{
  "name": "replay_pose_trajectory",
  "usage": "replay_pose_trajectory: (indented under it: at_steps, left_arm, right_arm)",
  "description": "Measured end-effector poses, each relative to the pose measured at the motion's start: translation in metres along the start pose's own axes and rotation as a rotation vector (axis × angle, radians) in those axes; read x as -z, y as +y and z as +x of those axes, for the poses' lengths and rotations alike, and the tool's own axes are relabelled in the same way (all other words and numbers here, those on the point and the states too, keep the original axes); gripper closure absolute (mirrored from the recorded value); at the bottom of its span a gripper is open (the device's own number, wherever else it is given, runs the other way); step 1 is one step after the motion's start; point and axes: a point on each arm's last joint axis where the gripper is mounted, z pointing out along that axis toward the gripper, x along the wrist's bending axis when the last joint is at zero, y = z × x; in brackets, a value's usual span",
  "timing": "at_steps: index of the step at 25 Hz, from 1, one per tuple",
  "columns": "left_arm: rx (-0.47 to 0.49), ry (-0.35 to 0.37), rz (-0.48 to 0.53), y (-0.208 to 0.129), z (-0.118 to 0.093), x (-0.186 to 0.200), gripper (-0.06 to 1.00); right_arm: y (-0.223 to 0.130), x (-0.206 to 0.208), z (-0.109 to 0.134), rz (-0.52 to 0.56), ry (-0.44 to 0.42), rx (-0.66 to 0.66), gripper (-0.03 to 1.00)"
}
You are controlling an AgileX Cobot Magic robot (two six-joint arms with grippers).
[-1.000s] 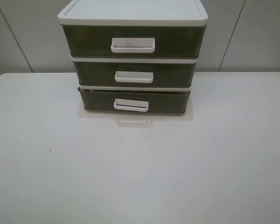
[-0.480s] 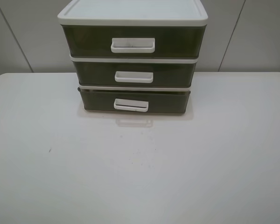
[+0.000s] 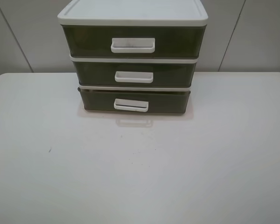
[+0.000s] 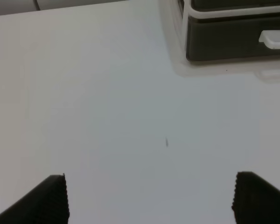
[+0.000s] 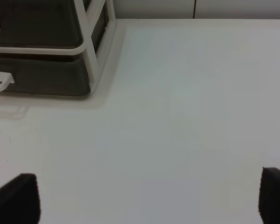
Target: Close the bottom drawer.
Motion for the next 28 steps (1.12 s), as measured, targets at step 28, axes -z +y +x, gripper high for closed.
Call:
replay_pose_trajectory:
  at_steps: [28]
  left_arm:
    - [-0.002, 0.003, 0.000, 0.0000, 0.0003, 0.0000, 0.23]
  right_arm:
    - [-0.0046, 0.0080, 0.0003, -0.061, -0.044, -0.022, 0.15]
